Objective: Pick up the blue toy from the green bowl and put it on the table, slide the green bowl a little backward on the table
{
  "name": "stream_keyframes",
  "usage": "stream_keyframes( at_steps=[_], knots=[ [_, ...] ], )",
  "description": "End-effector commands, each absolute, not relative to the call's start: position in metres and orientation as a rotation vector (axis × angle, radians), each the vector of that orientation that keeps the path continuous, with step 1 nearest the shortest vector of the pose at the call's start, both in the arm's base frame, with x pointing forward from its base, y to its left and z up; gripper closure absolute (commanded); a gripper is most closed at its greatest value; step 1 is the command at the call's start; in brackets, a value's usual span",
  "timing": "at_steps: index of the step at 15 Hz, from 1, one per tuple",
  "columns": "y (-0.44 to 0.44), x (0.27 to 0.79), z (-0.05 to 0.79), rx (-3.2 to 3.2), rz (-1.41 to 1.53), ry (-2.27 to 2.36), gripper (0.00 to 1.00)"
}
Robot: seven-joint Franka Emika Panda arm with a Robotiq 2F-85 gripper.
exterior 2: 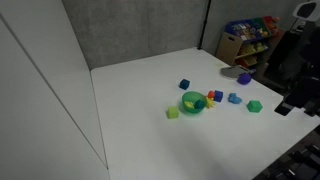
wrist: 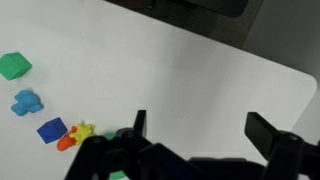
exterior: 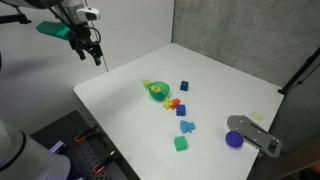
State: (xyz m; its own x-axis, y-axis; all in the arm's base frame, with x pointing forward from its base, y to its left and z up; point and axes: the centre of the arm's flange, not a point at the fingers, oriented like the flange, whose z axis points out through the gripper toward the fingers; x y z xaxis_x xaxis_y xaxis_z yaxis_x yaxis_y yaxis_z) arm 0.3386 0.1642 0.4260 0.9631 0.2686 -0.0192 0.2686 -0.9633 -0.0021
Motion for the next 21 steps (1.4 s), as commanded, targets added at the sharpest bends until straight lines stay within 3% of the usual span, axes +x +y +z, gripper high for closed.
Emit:
stream_keyframes(
  at_steps=[1, 10, 21],
  knots=[
    [0.164, 0.339, 0.426, 3.112, -0.030, 0.426, 0.00],
    [0.153, 0.362, 0.433, 3.114, -0.009, 0.371, 0.00],
    [0.132, 0.482, 0.391, 3.126, 0.092, 0.193, 0.00]
  ],
)
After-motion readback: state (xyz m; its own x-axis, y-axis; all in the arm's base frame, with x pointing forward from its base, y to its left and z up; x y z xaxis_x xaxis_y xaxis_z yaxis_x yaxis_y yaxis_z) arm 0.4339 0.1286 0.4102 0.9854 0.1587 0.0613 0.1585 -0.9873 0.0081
